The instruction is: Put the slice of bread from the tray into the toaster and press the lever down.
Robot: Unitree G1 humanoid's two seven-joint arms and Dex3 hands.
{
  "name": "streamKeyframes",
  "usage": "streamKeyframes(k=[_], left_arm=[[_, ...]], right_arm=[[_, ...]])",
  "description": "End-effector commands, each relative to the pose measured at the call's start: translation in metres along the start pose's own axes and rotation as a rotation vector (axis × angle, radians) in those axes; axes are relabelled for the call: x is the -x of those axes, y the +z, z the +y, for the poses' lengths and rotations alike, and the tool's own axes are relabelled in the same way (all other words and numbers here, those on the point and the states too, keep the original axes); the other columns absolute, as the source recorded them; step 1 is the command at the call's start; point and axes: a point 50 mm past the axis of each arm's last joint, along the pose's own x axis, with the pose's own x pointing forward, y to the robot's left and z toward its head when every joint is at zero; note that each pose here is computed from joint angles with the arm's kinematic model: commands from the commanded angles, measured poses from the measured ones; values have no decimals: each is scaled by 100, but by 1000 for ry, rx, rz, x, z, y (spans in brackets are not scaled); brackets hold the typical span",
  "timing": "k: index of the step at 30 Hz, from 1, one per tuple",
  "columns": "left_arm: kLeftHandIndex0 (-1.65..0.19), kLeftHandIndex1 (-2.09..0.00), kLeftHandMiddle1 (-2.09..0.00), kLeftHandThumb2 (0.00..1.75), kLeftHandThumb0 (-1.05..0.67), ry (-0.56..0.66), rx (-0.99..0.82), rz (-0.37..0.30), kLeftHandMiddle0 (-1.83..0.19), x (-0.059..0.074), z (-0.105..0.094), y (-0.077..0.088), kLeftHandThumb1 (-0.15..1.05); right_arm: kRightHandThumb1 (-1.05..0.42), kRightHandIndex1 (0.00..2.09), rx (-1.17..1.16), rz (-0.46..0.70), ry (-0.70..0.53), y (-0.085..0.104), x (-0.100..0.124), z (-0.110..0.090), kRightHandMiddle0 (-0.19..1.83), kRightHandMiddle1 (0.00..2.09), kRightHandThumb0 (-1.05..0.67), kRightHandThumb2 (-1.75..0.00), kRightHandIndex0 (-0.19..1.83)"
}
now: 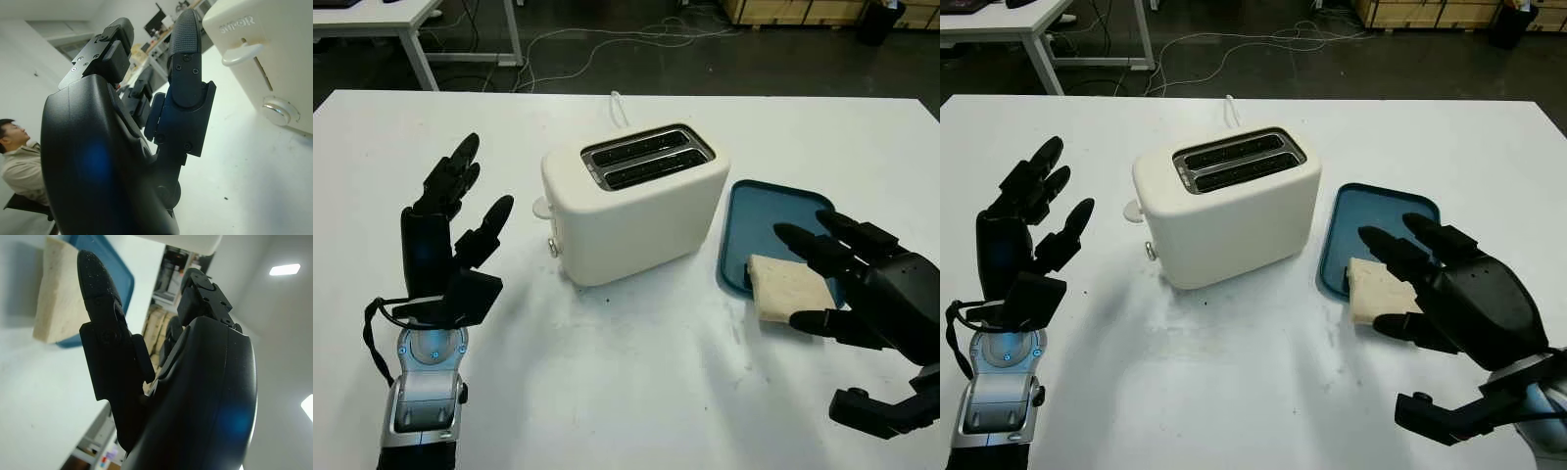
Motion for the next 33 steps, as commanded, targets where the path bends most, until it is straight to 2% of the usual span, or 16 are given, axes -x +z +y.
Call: streamKeyframes(k=[1, 7, 16, 20, 23, 27, 31, 33], left_arm=[[-49, 0, -4, 32, -61, 12, 3, 2, -60, -1, 2, 3, 92], [-49, 0, -4, 31, -60, 15, -1, 7, -61, -1, 2, 5, 92], [-49, 0, -3, 32, -60, 11, 0, -6, -61, 0, 2, 4, 92], [-49, 0, -3, 32, -61, 8, -2, -5, -61, 0, 1, 3, 92], [-49, 0, -3, 32, -61, 8, -2, 0, -61, 0, 2, 3, 92], [-49, 0, -3, 33, -60, 6, 1, -6, -61, 0, 2, 4, 92], [-49, 0, -2, 32, -61, 10, 5, -5, -61, 0, 2, 4, 92], [-49, 0, -3, 32, -61, 11, 2, -2, -62, 0, 2, 5, 92]], right_arm=[[-86, 0, 41, 10, 33, 1, 0, 0, 9, 0, -79, 0, 3], [-88, 0, 102, 32, 82, 2, -3, 16, 5, 0, -81, -1, 0], [-90, 0, 59, 70, 160, -4, -5, 51, 3, 1, -81, -1, 0], [-91, 0, 108, 72, 129, -6, -6, 65, 5, 2, -75, -1, 0], [-84, 4, 146, 26, 41, -7, -7, 75, 11, 4, -71, 0, 7], [-83, 10, 222, -63, -116, -10, -7, 87, 24, 8, -50, -1, 20], [-91, 18, 278, -107, -197, -13, -7, 94, 36, 9, -22, -5, 33], [-92, 20, 298, -110, -218, -14, -7, 96, 39, 9, -14, -8, 36]])
